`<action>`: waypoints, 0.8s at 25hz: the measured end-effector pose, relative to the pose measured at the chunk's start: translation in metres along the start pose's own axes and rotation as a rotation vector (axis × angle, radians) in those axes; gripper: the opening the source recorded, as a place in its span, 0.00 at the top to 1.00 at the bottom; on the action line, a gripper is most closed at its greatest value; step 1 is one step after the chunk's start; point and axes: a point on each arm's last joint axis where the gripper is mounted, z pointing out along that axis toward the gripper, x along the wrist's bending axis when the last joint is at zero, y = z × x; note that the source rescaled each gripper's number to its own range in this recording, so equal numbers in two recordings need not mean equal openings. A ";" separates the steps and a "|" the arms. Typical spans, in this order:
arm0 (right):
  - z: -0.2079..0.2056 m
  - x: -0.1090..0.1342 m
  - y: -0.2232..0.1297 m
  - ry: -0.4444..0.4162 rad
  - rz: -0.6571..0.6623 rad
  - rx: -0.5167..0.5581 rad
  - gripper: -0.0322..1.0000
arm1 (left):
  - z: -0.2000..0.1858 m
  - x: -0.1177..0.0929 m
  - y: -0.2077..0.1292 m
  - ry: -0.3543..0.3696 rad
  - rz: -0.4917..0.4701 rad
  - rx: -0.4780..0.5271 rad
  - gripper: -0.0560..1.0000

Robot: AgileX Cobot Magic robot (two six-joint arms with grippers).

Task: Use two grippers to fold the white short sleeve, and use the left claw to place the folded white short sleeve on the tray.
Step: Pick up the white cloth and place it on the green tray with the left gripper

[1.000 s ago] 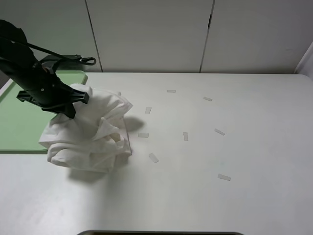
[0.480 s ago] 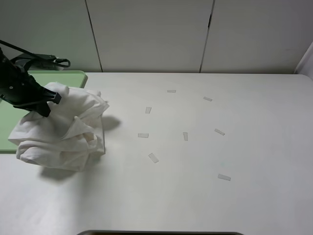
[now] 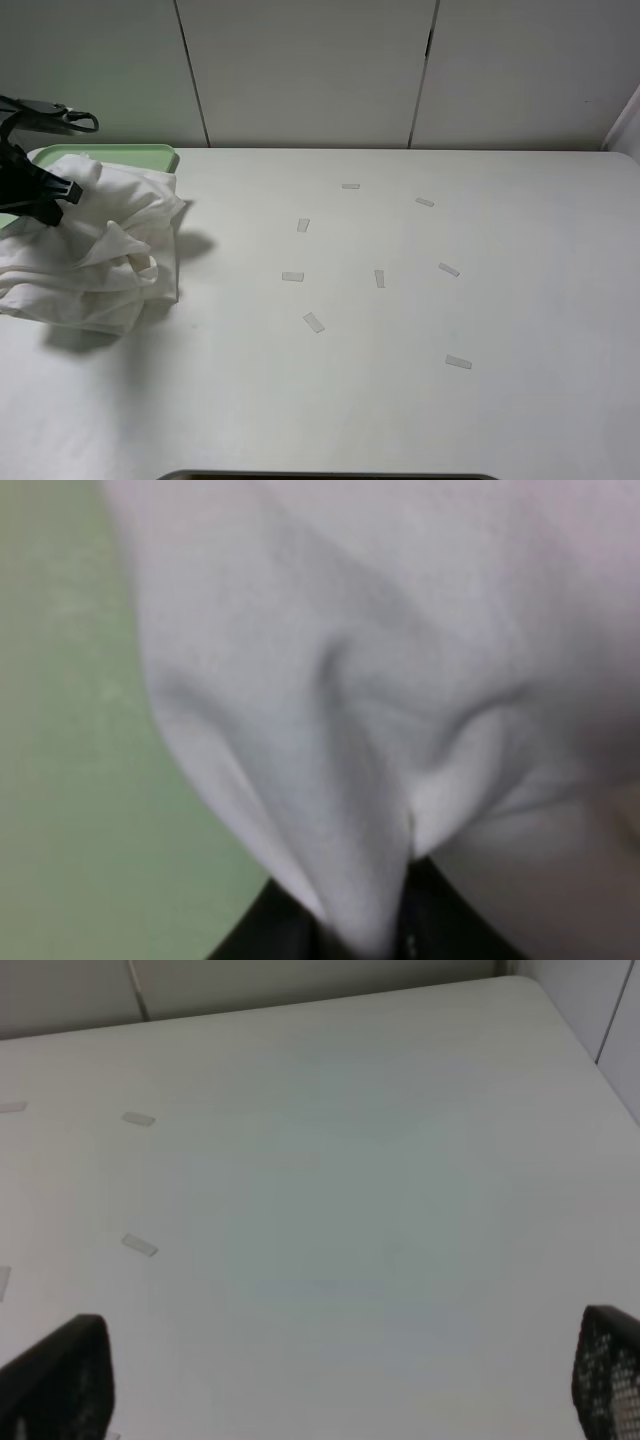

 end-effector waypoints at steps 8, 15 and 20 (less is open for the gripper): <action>0.000 0.000 0.000 0.000 0.000 0.000 0.00 | -0.002 0.023 0.001 0.046 0.002 -0.063 0.88; 0.000 0.000 0.000 0.000 0.000 0.000 0.00 | -0.002 0.055 0.002 0.127 -0.024 -0.154 0.88; 0.000 0.000 0.000 0.000 0.000 0.000 0.00 | 0.009 0.063 0.002 0.147 -0.021 -0.165 0.88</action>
